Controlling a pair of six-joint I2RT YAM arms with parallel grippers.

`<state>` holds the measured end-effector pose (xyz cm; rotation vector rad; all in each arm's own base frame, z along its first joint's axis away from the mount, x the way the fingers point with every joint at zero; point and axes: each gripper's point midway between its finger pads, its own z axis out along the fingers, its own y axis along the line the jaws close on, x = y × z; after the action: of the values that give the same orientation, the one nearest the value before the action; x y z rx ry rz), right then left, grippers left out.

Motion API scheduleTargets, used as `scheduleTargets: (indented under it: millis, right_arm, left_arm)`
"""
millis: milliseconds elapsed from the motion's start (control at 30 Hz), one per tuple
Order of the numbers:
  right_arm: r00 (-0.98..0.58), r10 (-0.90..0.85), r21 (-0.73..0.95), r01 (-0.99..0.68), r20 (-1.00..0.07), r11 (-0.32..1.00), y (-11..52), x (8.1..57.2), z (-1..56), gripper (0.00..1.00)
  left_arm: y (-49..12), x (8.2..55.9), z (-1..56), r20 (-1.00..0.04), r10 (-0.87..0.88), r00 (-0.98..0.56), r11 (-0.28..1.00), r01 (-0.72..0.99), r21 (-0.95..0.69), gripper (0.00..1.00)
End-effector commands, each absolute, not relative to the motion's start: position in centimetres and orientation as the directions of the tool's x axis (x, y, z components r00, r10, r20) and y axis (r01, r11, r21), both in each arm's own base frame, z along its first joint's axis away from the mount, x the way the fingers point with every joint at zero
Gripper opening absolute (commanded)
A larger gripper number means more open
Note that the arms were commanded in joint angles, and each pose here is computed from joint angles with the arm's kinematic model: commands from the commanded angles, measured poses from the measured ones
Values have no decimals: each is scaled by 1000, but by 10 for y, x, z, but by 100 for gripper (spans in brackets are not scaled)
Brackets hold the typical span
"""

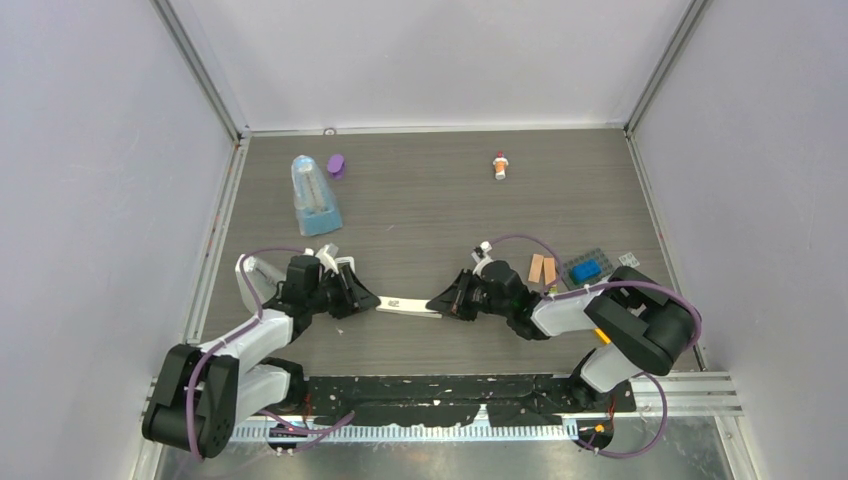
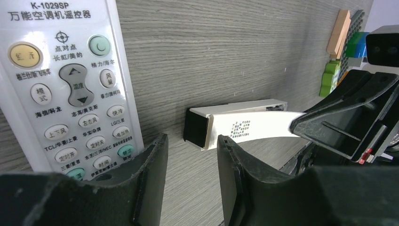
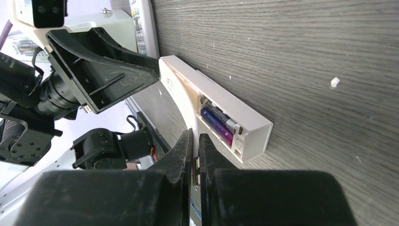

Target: Load the batteries into the remote control

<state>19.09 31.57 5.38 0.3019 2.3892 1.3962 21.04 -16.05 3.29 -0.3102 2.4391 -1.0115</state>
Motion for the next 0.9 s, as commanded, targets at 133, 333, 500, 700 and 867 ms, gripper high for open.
scheduleTargets:
  millis: [133,333,500,700,867]
  right_arm:
    - [-907,361,780,62,-216,623,298,194,24,5]
    - [-913,356,773,76,-201,630,300,193,20,5]
    - [-916,355,748,103,-186,655,295,189,13,5]
    - [-915,354,714,116,-193,691,289,189,13,5]
    - [-918,348,691,126,-191,712,286,188,11,5]
  left_arm:
    - [-166,219,40,-388,-356,-850,694,37,-719,43]
    - [-168,219,39,-387,-351,-852,693,41,-720,43]
    - [-170,218,37,-391,-331,-859,702,53,-710,43]
    - [-167,211,25,-397,-282,-874,754,54,-655,42]
    - [-163,207,13,-388,-254,-886,805,28,-593,41]
